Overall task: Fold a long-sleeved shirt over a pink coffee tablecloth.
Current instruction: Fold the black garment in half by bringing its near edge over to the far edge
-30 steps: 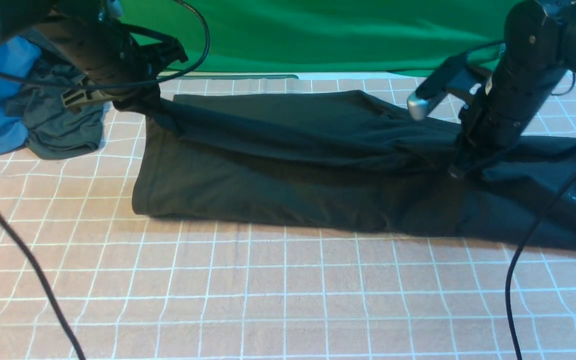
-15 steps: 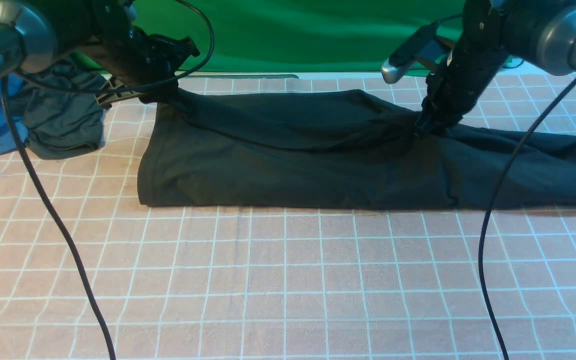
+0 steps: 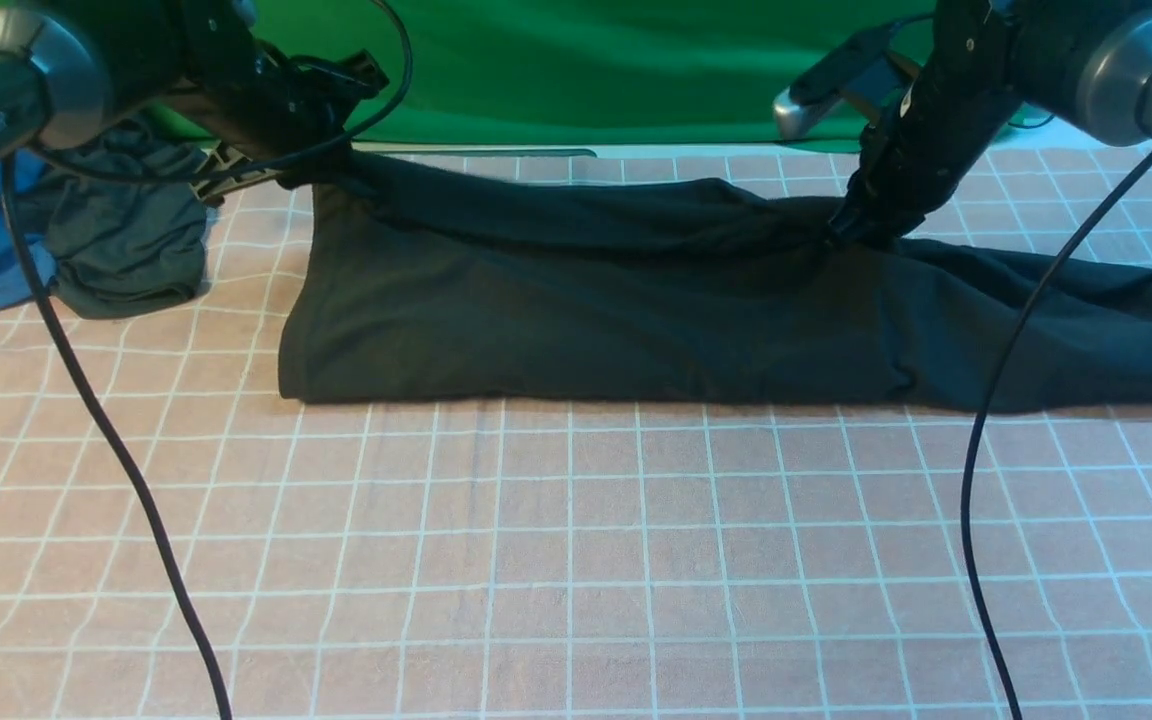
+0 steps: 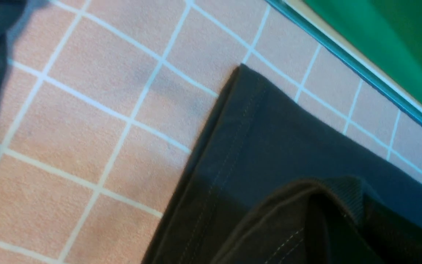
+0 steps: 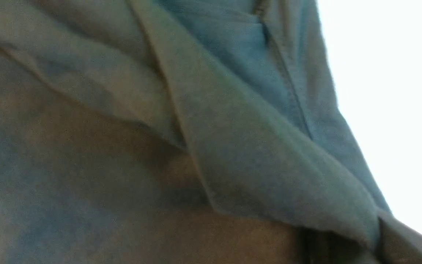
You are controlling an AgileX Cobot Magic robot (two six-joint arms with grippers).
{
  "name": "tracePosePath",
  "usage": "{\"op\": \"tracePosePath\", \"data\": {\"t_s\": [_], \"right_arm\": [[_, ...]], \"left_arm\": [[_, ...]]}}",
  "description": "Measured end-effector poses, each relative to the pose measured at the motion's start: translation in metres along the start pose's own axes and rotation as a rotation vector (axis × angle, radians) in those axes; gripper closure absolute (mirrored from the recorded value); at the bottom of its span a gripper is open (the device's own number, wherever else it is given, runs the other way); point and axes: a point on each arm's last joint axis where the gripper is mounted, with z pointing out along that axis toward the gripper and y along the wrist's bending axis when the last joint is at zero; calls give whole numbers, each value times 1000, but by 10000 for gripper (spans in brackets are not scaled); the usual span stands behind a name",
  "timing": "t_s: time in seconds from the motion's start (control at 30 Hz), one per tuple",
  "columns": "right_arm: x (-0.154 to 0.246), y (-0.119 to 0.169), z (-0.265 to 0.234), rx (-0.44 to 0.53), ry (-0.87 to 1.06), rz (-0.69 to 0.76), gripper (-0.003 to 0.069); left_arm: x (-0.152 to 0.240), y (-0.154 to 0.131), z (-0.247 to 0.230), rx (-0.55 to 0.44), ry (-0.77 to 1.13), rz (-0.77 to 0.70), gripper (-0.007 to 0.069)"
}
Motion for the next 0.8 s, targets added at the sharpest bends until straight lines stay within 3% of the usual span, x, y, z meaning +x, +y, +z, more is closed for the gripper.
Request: {"op": "tracePosePath", "data": {"t_s": [0.3, 0.43, 0.5, 0.67, 0.8], "right_arm": [[-3, 0, 4, 0, -34, 22, 570], [-3, 1, 17, 7, -52, 25, 492], [-4, 1, 22, 14, -72, 27, 408], [-11, -2, 22, 40, -145, 78, 293], [-16, -5, 0, 34, -139, 107, 308]], "left_arm": [[3, 6, 14, -26, 3, 17, 593], [7, 10, 26, -31, 5, 19, 589], [7, 11, 30, -23, -8, 19, 564], [2, 9, 30, 4, -57, 25, 422], [-1, 9, 22, -13, -56, 43, 285]]}}
